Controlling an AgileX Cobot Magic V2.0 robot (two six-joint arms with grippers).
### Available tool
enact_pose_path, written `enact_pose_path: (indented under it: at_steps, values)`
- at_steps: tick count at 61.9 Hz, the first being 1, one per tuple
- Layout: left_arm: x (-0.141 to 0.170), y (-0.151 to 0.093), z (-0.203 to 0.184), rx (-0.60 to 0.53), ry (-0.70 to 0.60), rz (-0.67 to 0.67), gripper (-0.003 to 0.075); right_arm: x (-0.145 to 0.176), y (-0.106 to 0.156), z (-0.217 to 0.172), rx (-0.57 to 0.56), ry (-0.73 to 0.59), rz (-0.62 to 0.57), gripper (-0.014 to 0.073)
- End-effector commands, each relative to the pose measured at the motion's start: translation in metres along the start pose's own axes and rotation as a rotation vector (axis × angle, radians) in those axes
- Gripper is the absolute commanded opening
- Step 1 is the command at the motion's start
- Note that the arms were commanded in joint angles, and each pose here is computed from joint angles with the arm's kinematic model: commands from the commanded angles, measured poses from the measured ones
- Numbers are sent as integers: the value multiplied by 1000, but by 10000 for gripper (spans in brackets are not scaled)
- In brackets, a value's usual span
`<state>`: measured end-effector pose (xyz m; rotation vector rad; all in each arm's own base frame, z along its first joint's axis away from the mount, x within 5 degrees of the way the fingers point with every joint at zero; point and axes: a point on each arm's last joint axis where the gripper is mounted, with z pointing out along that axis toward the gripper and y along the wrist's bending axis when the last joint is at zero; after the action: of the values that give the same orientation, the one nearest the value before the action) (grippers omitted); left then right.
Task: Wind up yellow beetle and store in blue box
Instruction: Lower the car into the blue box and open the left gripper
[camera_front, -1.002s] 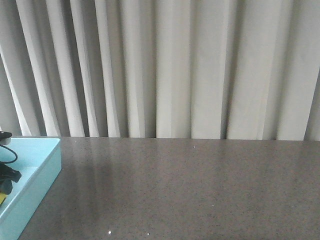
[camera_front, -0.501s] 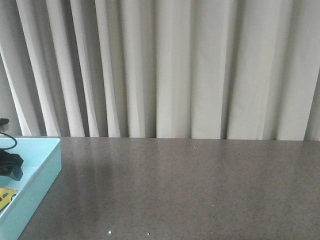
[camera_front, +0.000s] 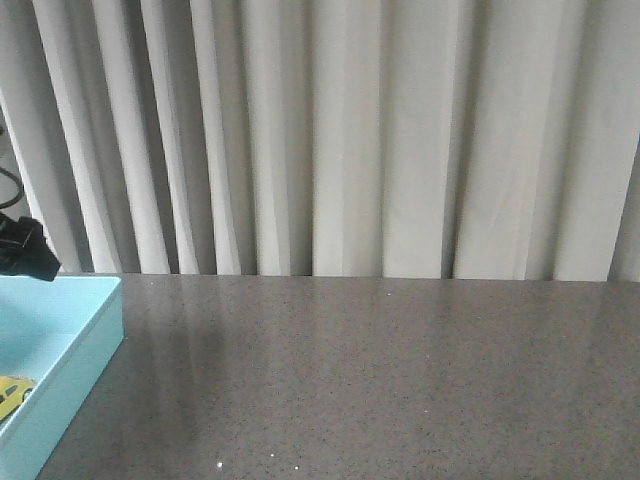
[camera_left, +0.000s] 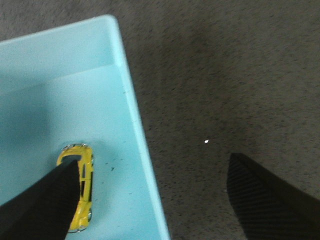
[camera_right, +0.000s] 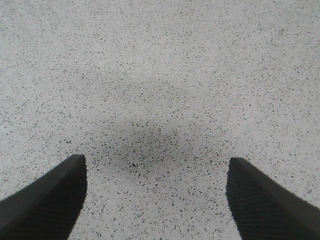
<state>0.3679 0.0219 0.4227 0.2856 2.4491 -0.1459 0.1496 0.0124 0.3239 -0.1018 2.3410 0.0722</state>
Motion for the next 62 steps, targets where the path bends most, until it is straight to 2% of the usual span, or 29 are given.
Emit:
enact_pose_path:
  at_steps: [1, 8, 19, 38, 49, 62]
  values:
    - [0, -32, -38, 38, -87, 52, 576, -11, 0, -7, 7, -87, -8, 561]
    - [16, -52, -43, 70, -54, 81, 576, -11, 0, -7, 7, -87, -8, 561]
    - [53, -64, -45, 69, -12, 41, 576, -11, 0, -7, 7, -87, -8, 561]
    - [141, -62, -41, -93, 43, -31, 576, -11, 0, -7, 7, -87, -8, 561]
    - [187, -68, -39, -141, -98, -42, 576, -11, 0, -7, 4, -89, -5, 561]
    - [221, -81, -44, -144, -314, -4, 576, -11, 0, -7, 3, -89, -4, 561]
